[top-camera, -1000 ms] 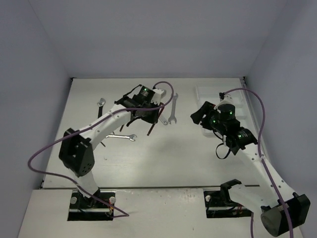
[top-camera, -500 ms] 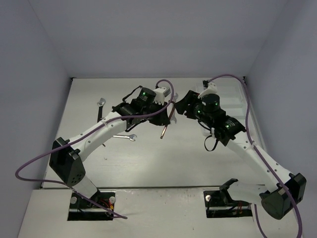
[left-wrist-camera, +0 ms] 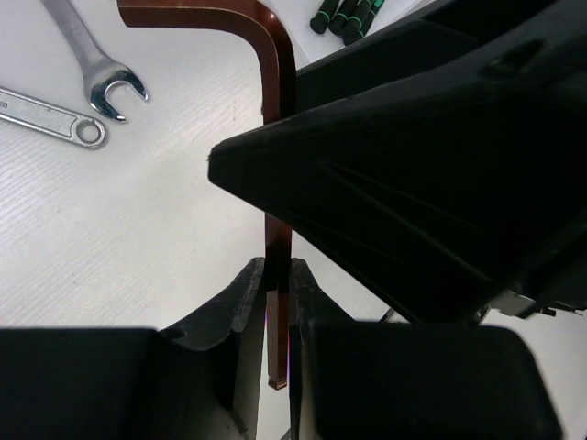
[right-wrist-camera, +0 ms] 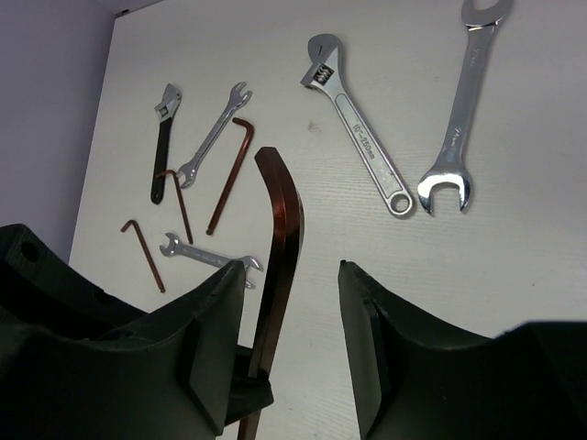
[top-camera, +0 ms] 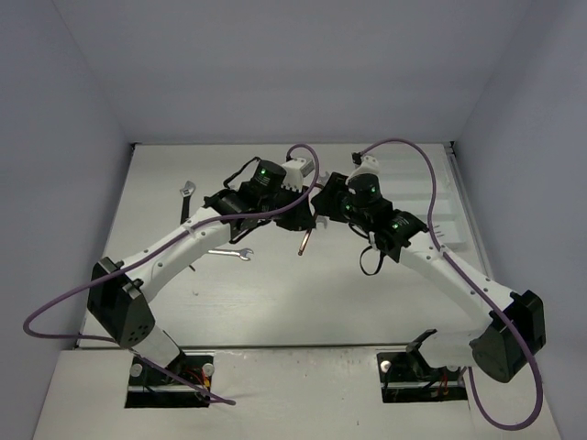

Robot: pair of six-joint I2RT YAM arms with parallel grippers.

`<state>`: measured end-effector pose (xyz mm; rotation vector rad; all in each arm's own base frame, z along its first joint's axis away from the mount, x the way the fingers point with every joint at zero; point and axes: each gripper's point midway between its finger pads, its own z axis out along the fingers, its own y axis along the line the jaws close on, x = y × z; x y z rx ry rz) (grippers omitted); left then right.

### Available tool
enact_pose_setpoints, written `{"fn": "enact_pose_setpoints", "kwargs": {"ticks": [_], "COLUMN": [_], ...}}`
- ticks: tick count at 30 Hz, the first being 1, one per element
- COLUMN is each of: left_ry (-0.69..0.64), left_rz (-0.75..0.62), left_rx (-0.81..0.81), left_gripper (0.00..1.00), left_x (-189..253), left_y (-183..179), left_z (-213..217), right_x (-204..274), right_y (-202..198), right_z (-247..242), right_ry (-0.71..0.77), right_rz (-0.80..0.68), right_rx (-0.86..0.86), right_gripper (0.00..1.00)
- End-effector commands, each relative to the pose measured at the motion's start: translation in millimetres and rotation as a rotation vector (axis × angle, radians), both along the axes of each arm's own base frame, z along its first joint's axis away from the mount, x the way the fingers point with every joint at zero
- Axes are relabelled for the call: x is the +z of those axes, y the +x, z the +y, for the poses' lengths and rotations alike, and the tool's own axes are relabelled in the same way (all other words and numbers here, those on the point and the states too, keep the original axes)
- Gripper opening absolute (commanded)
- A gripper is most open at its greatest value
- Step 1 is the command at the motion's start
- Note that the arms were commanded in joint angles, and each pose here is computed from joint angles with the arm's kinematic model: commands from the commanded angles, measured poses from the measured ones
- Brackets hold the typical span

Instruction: Sort the tools into containers

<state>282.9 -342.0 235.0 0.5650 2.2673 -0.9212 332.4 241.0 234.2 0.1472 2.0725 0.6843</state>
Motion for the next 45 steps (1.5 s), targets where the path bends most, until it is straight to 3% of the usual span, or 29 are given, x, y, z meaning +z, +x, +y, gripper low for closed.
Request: {"fn": "enact_pose_setpoints", "kwargs": {"ticks": [1,3,6,8,9,10,12,13,15,17,24,29,38,45], "left_ry": [-0.149,-0.147,-0.143,-0.130,-0.119,-0.117,-0.063,-0.036,0.023,0.078,0.236,0.217,0.234,0.237], "left_rz": [-0.134,-0.136,-0.129,-0.124,-0.121,-0.128,-0.126,-0.122,-0.122,-0.132,-0.097,-0.089,-0.069,-0.033], "left_rx": [-0.028,-0.030,-0.032,-0.027,-0.022,-0.019,0.027,0.048,0.106,0.184,0.449,0.520,0.554,0.604], "left_gripper": [0.00,0.00,0.00,0.00,0.09,0.10,0.51,0.61,0.74,0.80,0.82,0.82,0.82,0.82], "left_x": [64.4,64.2,61.2,57.4,54.9,55.6,46.3,41.5,33.0,28.1,-0.4,-6.9,-9.3,-19.2], "left_y": [-3.7,-4.3,-5.2,-5.6,-5.4,-4.5,-0.6,-0.7,0.9,2.9,-9.9,-27.3,-28.6,-28.9], "left_z": [-6.3,-5.7,-5.4,-3.4,-1.9,-1.2,10.0,16.7,33.5,55.2,146.8,182.6,192.6,196.2], "right_x": [30.2,28.6,29.5,29.9,30.4,30.5,31.8,31.2,29.2,25.4,-1.6,-20.5,-38.6,-84.5], "right_y": [14.1,13.7,13.7,14.9,15.0,16.6,18.6,21.9,26.2,33.0,59.6,76.5,128.0,159.3], "right_z": [9.5,11.2,12.5,8.2,5.5,2.8,-10.4,-19.6,-38.5,-66.3,-190.9,-266.8,-334.0,-342.3], "right_ry": [0.059,0.064,0.068,0.062,0.060,0.057,0.045,0.046,0.064,0.076,0.145,0.234,0.312,0.362], "right_rz": [-0.099,-0.095,-0.100,-0.106,-0.111,-0.114,-0.128,-0.131,-0.126,-0.124,-0.082,-0.039,0.016,0.093], "right_rx": [-0.017,-0.011,-0.008,-0.030,-0.042,-0.057,-0.116,-0.163,-0.245,-0.360,-0.789,-1.040,-1.186,-1.192], "right_gripper": [0.36,0.27,0.02,0.00,0.00,0.00,0.00,0.00,0.00,0.00,0.00,0.00,0.00,0.00]}}
